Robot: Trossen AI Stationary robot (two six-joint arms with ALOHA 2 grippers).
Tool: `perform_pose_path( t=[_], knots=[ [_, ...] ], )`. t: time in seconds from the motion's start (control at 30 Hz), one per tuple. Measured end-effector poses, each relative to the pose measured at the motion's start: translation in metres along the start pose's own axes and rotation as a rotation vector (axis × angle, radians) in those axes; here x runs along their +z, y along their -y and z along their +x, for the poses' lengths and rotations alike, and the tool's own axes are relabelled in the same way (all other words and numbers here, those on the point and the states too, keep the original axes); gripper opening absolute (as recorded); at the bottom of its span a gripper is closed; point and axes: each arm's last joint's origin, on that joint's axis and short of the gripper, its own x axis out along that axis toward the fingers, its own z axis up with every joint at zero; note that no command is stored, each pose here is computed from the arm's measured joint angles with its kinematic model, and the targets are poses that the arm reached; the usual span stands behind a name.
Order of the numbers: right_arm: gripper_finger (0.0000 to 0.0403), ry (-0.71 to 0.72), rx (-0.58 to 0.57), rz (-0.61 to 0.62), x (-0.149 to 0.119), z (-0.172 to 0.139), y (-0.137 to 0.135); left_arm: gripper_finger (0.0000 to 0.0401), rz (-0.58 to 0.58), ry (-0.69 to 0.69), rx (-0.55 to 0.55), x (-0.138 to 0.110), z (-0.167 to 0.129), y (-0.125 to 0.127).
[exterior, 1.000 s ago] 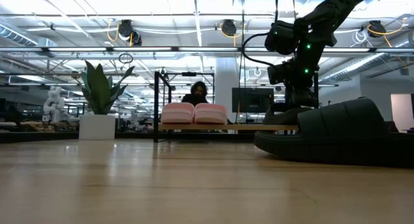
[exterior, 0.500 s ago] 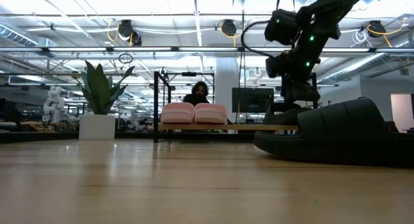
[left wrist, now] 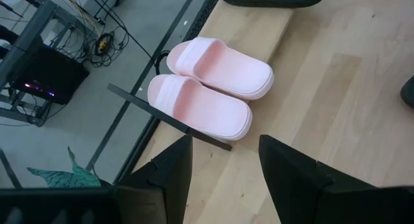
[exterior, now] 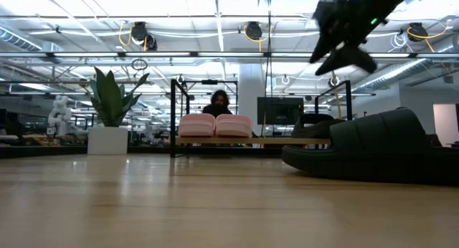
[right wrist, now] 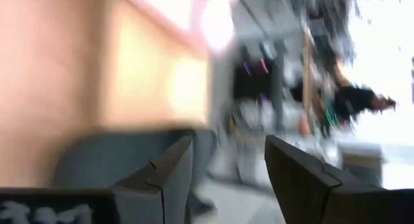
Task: Pick and place slides into the shelf
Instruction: Put the black slipper on the shelf
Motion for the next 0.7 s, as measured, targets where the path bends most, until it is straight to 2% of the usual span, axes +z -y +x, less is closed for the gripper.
perform_pose_path(
  t=[0.07, 0.17, 0.3, 0.47, 0.7],
  knots=[
    [0.0185, 0.163, 0.117, 0.007, 0.006, -0.021, -0.008, 0.0182, 0.005, 0.003, 0.005, 0.000, 0.000, 0.000],
    [0.0182, 0.404, 0.361, 0.072, 0.015, -0.052, -0.016, 0.0182, 0.005, 0.004, 0.008, 0.000, 0.000, 0.000],
    [0.0169, 0.572, 0.613, 0.120, 0.018, -0.083, -0.027, 0.0182, -0.002, 0.004, 0.008, 0.000, 0.000, 0.000],
    [0.0157, 0.595, 0.824, 0.008, 0.016, -0.100, -0.048, 0.0182, -0.010, 0.008, 0.015, 0.000, 0.000, 0.000],
    [0.0154, 0.521, 0.856, -0.222, 0.032, -0.096, -0.091, 0.0182, -0.068, 0.008, 0.007, 0.001, 0.000, 0.000]
  ],
)
